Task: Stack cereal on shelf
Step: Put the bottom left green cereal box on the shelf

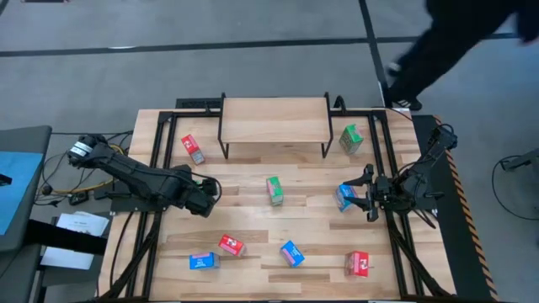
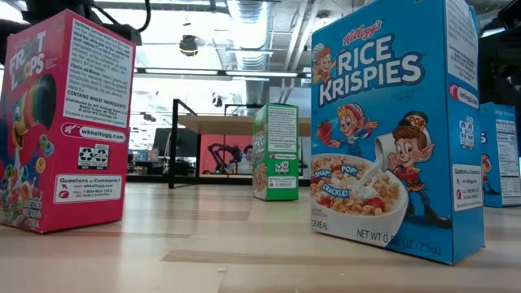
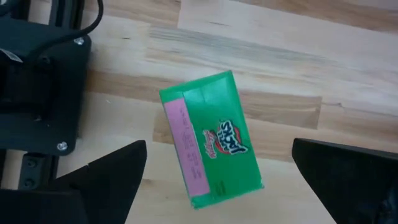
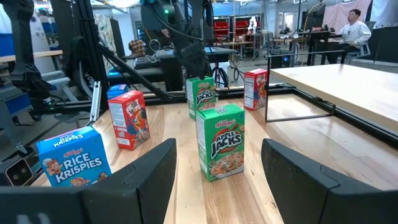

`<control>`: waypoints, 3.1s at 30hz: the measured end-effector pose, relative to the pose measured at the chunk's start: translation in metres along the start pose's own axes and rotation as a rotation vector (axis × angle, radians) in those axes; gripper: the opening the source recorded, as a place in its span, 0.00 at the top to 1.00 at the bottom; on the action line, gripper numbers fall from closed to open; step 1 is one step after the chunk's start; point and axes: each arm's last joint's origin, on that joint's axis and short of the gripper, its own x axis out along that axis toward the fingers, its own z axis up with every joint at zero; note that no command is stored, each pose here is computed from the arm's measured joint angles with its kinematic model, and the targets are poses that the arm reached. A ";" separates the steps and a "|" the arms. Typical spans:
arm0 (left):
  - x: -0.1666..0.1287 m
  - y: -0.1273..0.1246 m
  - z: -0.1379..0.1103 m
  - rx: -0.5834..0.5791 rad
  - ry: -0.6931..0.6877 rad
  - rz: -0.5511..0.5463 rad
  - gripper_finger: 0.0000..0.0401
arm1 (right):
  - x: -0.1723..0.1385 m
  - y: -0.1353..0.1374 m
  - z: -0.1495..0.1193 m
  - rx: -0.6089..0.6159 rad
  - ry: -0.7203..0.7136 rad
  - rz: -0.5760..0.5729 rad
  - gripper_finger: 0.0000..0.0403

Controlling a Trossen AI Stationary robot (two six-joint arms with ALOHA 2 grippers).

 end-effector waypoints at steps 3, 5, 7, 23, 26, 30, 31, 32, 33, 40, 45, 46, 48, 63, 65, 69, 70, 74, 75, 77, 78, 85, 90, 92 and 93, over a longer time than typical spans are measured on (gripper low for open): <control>0.002 -0.001 0.001 0.010 -0.006 0.014 0.02 | 0.000 0.000 0.000 0.000 0.000 0.000 0.35; 0.005 -0.001 0.002 0.011 -0.006 0.015 0.02 | 0.000 0.000 0.000 0.001 0.000 0.000 0.35; 0.010 0.000 0.001 0.006 -0.005 0.025 0.02 | 0.000 0.000 0.000 0.000 0.000 0.000 0.35; 0.029 0.004 -0.005 -0.001 -0.002 0.003 0.06 | 0.000 0.000 0.000 0.000 0.000 0.000 0.35; 0.029 0.004 -0.005 0.012 -0.002 0.002 0.15 | 0.000 0.000 0.000 0.000 0.000 0.000 0.35; 0.029 0.004 -0.005 0.019 -0.003 0.002 0.31 | 0.000 0.000 0.000 0.000 0.000 0.000 0.35; 0.029 0.004 -0.005 0.021 -0.005 0.001 0.35 | 0.000 0.000 0.000 0.000 0.000 0.000 0.35; 0.029 0.004 -0.005 0.029 -0.009 -0.001 0.40 | 0.000 0.000 0.000 0.000 0.000 0.000 0.35; 0.029 0.004 -0.005 0.041 -0.016 -0.005 0.43 | 0.000 0.000 0.000 0.000 0.000 0.000 0.35; 0.029 0.004 -0.005 0.093 -0.031 -0.013 0.62 | 0.000 0.000 0.000 0.000 0.000 0.000 0.35; 0.028 0.003 -0.005 0.144 -0.029 -0.017 0.66 | 0.000 0.000 0.000 0.000 0.000 0.000 0.35; 0.027 0.003 -0.005 0.158 -0.026 -0.020 0.66 | 0.000 0.000 0.000 0.000 0.000 0.001 0.35; 0.024 0.000 -0.004 0.188 -0.020 -0.031 0.66 | 0.000 0.000 0.000 0.000 0.000 0.000 0.35; -0.033 -0.041 0.022 0.579 -0.056 -0.232 0.64 | 0.000 0.000 0.000 0.001 0.000 0.000 0.35; -0.043 -0.048 0.031 0.639 -0.081 -0.264 0.64 | 0.000 0.000 0.000 0.000 0.000 0.000 0.35; -0.064 -0.061 0.053 0.764 -0.149 -0.316 0.64 | 0.000 0.000 0.000 0.000 0.000 0.000 0.35; -0.069 -0.064 0.059 0.801 -0.167 -0.327 0.64 | 0.000 0.000 0.000 0.000 0.000 0.000 0.35; -0.083 -0.072 0.084 0.993 -0.255 -0.336 0.64 | 0.000 0.000 0.000 0.000 0.000 0.000 0.35; -0.085 -0.074 0.090 1.044 -0.279 -0.333 0.64 | 0.000 0.000 0.000 0.000 0.000 0.000 0.35; -0.088 -0.077 0.102 1.137 -0.326 -0.320 0.64 | 0.000 0.000 0.000 0.001 0.000 0.000 0.35; -0.089 -0.078 0.108 1.171 -0.347 -0.311 0.64 | 0.000 0.000 0.000 0.000 0.000 0.001 0.35; -0.091 -0.091 0.150 1.347 -0.538 -0.268 0.64 | 0.000 0.000 0.000 0.000 0.000 0.000 0.35; -0.090 -0.099 0.177 1.397 -0.672 -0.232 0.64 | 0.000 0.000 0.000 0.000 0.000 0.000 0.35; -0.091 -0.101 0.187 1.397 -0.727 -0.216 0.64 | 0.000 0.000 0.000 0.000 0.000 0.000 0.35; -0.091 -0.101 0.192 1.395 -0.752 -0.207 0.64 | 0.000 0.000 0.000 0.000 0.000 0.000 0.35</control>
